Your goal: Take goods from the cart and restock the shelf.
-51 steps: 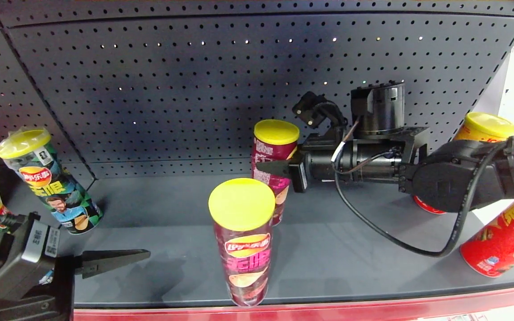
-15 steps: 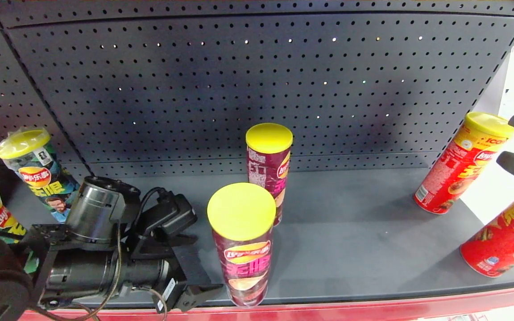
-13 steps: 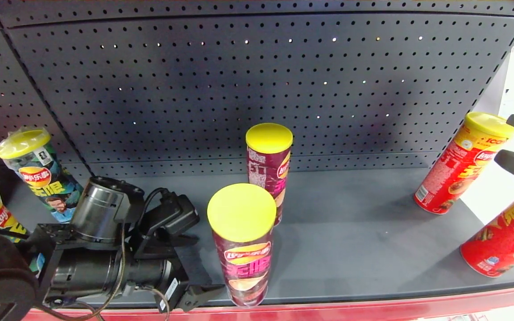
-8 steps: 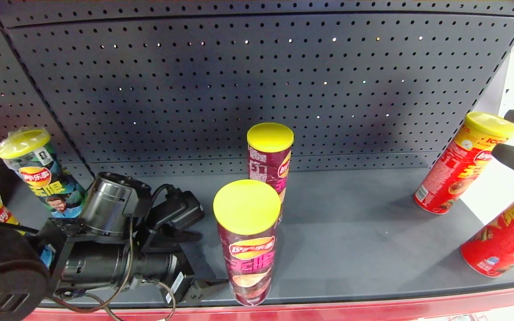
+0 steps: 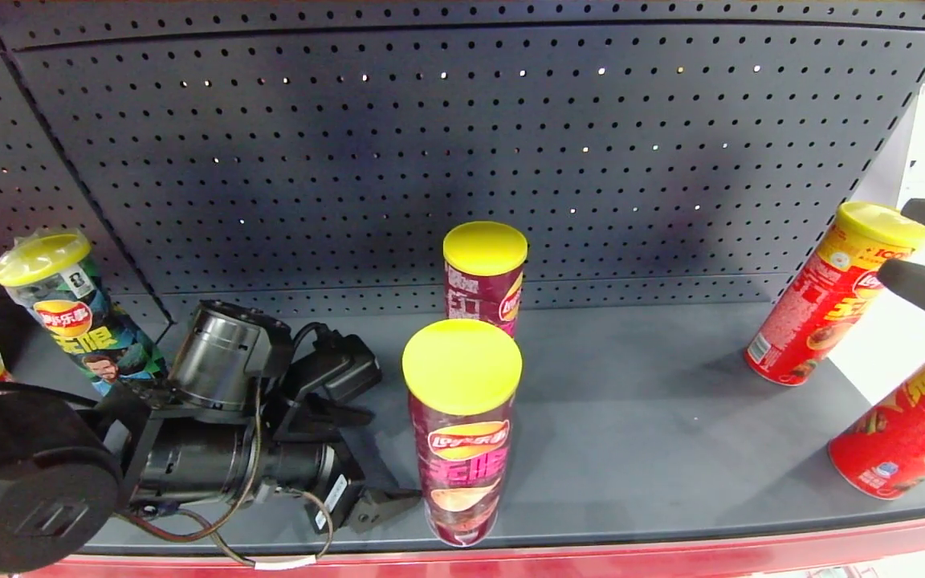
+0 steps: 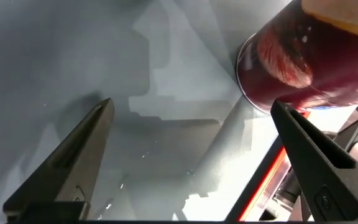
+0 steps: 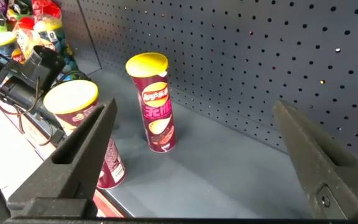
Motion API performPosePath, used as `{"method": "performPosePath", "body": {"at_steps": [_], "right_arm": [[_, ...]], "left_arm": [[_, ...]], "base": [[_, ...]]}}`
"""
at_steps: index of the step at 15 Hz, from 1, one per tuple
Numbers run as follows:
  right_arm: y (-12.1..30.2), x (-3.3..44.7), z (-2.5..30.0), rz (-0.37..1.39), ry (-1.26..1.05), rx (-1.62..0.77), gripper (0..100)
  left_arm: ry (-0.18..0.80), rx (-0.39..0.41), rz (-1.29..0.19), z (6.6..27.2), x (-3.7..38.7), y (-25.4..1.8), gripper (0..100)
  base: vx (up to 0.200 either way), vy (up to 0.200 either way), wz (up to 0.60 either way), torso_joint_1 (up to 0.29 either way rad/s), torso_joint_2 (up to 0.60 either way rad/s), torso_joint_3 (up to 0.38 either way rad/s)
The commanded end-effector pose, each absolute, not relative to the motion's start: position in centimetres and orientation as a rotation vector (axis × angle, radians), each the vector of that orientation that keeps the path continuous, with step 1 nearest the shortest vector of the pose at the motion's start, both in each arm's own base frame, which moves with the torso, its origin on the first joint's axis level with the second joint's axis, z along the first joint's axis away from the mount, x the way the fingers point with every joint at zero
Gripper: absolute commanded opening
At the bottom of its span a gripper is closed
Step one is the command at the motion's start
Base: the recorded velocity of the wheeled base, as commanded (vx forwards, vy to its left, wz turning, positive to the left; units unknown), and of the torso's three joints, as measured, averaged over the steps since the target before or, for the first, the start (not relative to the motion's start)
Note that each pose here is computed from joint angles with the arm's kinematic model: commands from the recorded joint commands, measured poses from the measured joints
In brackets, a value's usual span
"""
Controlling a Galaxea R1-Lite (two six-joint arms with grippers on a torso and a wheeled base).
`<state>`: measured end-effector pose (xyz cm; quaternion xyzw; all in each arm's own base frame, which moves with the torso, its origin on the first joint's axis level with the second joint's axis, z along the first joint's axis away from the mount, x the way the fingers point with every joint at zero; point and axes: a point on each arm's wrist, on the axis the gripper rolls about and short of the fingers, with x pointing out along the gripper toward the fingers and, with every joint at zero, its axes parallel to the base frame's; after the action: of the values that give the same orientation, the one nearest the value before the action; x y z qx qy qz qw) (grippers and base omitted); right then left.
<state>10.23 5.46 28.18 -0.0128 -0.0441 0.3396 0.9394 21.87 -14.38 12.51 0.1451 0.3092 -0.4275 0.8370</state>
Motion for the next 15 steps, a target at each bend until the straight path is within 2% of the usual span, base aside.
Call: {"method": "performPosePath", "body": {"at_steps": [1,6,7,9,11,12,13,15], "right_arm": [[5.5,10.4,28.1,0.695,-0.084,-0.027,100],[5.5,10.4,27.7,0.695,-0.070,-0.028,100],[5.5,10.3,27.3,0.695,-0.059,-0.029,100],[5.5,10.2,25.8,0.699,-0.013,-0.035,100],[5.5,10.2,25.3,0.701,0.003,-0.037,100],[5.4,10.1,25.3,0.701,0.000,-0.036,100],[5.1,9.5,25.5,0.702,-0.025,-0.034,100],[4.8,8.7,25.3,0.703,-0.039,-0.033,100]], "left_arm": [[0.660,0.308,-0.906,12.4,22.0,-14.5,100],[0.639,0.301,-0.897,13.0,21.6,-14.1,100],[0.608,0.293,-0.890,13.8,21.3,-13.8,100],[0.448,0.240,-0.874,18.2,19.9,-13.0,100],[0.364,0.200,-0.859,20.8,17.3,-11.3,100],[0.363,0.199,-0.856,21.2,16.5,-10.8,100],[0.388,0.208,-0.838,21.1,13.8,-9.1,100],[0.395,0.225,-0.807,20.1,11.1,-7.4,100]], "base": [[0.000,0.000,0.00,0.000,0.00,0.000],[0.000,0.000,0.00,0.000,0.00,0.000],[0.000,0.000,0.00,0.000,0.00,0.000],[0.000,0.000,0.00,0.000,0.00,0.000],[0.000,0.000,0.00,0.000,0.00,0.000],[0.000,0.000,0.00,0.000,0.00,0.000],[0.000,0.000,0.00,0.000,0.00,0.000],[0.000,0.000,0.00,0.000,0.00,0.000]]}}
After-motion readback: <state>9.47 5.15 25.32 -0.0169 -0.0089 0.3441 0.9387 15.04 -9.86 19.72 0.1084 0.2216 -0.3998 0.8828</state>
